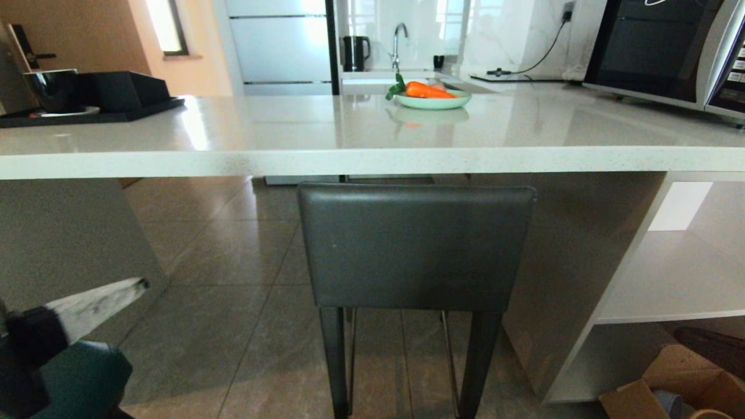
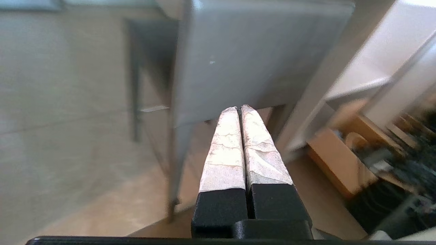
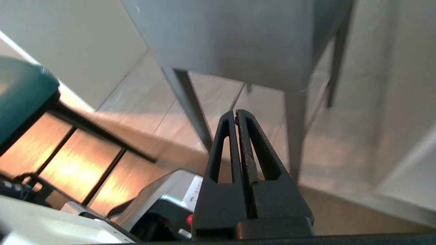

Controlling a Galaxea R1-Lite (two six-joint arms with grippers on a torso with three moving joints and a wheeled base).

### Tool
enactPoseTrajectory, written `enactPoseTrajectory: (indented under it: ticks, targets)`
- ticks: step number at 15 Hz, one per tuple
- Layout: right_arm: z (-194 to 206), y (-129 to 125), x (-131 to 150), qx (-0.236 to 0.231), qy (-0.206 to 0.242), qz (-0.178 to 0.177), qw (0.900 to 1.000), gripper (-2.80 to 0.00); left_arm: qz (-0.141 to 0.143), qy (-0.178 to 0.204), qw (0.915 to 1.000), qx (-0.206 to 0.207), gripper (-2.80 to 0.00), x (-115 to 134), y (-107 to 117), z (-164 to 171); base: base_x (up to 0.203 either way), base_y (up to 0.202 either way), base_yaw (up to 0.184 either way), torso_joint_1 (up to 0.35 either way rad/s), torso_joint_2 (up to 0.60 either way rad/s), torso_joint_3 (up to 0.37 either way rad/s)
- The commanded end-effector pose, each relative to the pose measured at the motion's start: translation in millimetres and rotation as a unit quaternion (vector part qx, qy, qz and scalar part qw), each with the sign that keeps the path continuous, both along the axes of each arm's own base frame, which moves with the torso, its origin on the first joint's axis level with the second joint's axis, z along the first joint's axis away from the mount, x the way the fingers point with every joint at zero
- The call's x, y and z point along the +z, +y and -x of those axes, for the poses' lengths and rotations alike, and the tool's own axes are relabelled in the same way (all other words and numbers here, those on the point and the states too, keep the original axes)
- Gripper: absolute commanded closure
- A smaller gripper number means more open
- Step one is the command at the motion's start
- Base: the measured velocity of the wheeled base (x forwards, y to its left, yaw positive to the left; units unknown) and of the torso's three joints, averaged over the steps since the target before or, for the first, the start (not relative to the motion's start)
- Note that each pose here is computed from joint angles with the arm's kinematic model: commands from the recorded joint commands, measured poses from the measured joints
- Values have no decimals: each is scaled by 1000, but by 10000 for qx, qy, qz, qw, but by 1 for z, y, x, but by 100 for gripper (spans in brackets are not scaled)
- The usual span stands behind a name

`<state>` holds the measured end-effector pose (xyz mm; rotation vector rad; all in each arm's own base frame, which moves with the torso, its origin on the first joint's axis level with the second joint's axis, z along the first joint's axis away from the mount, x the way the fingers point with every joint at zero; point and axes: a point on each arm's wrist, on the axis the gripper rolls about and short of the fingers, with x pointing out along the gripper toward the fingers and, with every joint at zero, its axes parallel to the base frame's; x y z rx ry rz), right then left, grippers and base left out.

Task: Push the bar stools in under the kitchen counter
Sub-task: Pull the gray chair out from under the dining table

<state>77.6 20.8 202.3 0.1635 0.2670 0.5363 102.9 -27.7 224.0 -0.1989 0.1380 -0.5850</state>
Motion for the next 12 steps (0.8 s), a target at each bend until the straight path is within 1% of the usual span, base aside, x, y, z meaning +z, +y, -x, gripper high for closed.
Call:
enactPoseTrajectory:
  ticks: [1,2,3,5,6,7,8,10,11,12]
  targets:
    - [-41,6,-24,109,510,29,9986,0,-102,842,9961,-254,0,-36,-21,-82,0,0,0,0,0,0]
    - [-53,7,-32,192,650,-10,9977,0,-73,871,9954,-387,0,-49,-27,-106,0,0,0,0,0,0]
    - [-65,5,-39,242,838,-67,9962,0,-21,809,9951,-560,0,-62,-33,-125,0,0,0,0,0,0]
    - [-90,-4,-51,222,1143,-201,9930,0,53,733,9935,-863,0,-86,-39,-152,0,0,0,0,0,0]
    - [-102,-8,-56,182,1192,-248,9924,0,57,797,9921,-968,0,-100,-41,-159,0,0,0,0,0,0]
    - [-111,-11,-63,155,1183,-268,9925,0,44,883,9906,-1040,0,-112,-42,-162,0,0,0,0,0,0]
    - [-113,-12,-73,153,1229,-273,9919,0,29,929,9899,-1070,0,-122,-42,-158,0,0,0,0,0,0]
    - [-93,-7,-99,246,1664,-245,9854,0,-17,1133,9885,-1002,0,-149,-42,-150,0,0,0,0,0,0]
    - [-82,-2,-111,330,1922,-184,9806,0,-102,1320,9873,-883,0,-168,-45,-149,0,0,0,0,0,0]
    - [-77,4,-119,347,2117,-48,9767,0,-305,1607,9841,-696,0,-191,-49,-148,0,0,0,0,0,0]
